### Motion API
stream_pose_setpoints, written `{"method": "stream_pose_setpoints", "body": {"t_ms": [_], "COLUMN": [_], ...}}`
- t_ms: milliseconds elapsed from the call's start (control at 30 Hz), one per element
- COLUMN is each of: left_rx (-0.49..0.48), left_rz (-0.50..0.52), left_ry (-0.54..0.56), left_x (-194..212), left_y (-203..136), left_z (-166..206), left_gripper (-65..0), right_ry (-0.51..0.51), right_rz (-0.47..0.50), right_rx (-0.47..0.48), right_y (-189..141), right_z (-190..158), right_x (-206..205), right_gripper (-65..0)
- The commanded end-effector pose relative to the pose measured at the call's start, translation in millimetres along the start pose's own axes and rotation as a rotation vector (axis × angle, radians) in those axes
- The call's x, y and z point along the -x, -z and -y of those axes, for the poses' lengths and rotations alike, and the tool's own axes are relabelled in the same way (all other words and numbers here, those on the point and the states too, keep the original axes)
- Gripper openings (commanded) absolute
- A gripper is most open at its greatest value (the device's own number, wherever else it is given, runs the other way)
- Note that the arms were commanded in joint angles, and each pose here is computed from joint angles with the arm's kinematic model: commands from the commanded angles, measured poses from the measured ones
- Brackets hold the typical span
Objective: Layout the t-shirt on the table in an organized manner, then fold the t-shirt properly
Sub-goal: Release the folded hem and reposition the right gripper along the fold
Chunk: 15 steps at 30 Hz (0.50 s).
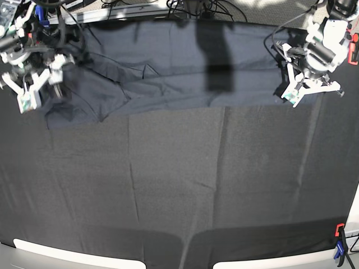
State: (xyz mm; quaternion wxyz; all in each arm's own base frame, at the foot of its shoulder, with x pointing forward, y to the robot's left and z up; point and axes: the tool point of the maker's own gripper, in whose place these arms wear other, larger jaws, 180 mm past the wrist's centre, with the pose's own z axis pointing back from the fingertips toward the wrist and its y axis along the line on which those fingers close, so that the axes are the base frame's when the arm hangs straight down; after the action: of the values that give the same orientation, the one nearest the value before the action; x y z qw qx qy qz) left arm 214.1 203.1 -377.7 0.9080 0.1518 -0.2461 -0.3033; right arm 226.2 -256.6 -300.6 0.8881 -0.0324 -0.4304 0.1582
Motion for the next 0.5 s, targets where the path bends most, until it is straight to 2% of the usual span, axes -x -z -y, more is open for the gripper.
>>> {"method": "stream_pose_setpoints", "body": {"t_ms": [0, 100, 200, 367, 467], "left_rx": [-0.04, -0.039, -0.039, -0.039, -0.039], "left_rz": [0.017, 0.022, 0.029, 0.029, 0.028], "left_ry": [0.005, 0.005, 0.005, 0.005, 0.005], "left_x": [-5, -6, -7, -7, -7], "left_y": [-4, -4, -4, -4, -4], "left_z": [-12, -12, -12, -12, -12], "left_gripper": [-65.0, -65.0, -65.0, -65.0, -65.0], "right_ry": [0.02, 0.08, 0.119, 0.107, 0.09], "right_rz": [0.079, 0.105, 0.084, -0.112, -0.145], "right_rx": [0.001, -0.036, -0.085, -0.27, -0.323], "right_y": [1, 19, 48, 98, 107], "right_z": [5, 8, 6, -31, -49], "right_x": [-21, -31, -33, -5, -1], "right_gripper": [-29.9, -29.9, -29.9, -29.9, -29.9]}}
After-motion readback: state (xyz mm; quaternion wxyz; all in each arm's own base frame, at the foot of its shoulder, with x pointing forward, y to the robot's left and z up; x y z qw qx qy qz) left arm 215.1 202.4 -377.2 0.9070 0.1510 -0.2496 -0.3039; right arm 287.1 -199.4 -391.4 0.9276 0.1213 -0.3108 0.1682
